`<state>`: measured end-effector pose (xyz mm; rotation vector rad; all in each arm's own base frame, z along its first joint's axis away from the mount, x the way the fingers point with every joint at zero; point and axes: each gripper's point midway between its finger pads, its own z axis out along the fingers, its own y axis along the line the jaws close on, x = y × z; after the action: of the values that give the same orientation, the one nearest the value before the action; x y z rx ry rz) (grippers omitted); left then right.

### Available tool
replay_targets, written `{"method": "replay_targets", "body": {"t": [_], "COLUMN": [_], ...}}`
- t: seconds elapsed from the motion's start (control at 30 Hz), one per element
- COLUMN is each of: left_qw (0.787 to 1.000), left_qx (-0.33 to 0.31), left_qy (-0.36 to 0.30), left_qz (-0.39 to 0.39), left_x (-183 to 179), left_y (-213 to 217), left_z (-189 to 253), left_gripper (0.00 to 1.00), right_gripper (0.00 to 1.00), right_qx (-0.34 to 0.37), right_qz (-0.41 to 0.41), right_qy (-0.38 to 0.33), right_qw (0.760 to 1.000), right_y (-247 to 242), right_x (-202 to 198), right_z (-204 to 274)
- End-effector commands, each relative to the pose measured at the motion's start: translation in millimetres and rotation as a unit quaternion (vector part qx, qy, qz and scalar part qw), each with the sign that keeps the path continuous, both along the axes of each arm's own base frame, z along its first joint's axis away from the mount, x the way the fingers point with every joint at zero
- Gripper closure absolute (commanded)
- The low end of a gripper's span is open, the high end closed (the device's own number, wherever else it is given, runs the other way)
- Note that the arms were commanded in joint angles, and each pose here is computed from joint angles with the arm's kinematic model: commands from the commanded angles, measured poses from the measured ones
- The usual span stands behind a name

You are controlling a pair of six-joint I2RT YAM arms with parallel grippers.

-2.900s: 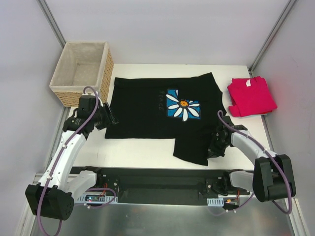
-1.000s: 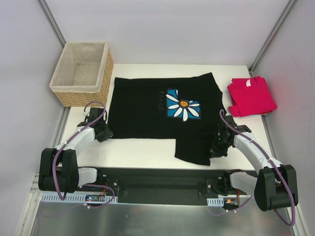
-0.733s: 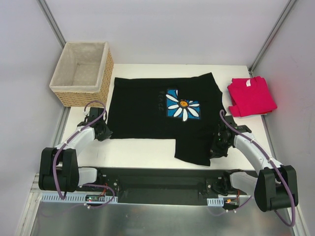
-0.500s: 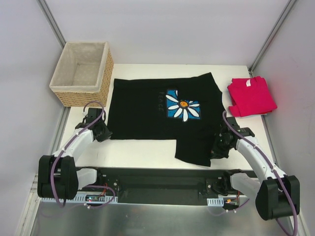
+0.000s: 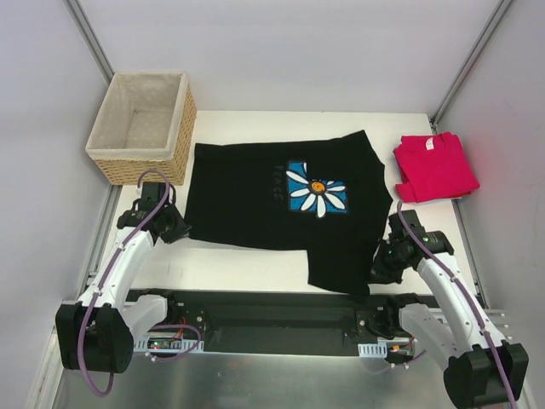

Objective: Fold and stack the t-shirts

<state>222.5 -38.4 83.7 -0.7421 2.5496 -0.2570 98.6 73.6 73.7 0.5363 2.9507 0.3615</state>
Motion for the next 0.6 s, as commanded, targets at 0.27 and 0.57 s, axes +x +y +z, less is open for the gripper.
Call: {"method": "replay_targets", "body": {"t": [0.27,0.57], "left_qw": [1.0,1.0], "left_qx": [-0.014,0.002], "left_qy": [0.002,-0.008], "left_qz": [-0.023,-0.023], "left_x": [-21.6,-7.5], "left_y": [-5.0,-0.3], "left_z": [28.6,41.7], "left_gripper": [1.0,1.0], "right_gripper": [0.99,0.99], "right_qx": [0.019,-0.021], "right_qz": [-0.022,0.004], "right_qy": [0.006,-0.059], "right_qw": [1.0,0.998], "right_y": [2.0,-5.6], "right_x": [-29.4,22.7], "right_z": [30.6,83.1]}}
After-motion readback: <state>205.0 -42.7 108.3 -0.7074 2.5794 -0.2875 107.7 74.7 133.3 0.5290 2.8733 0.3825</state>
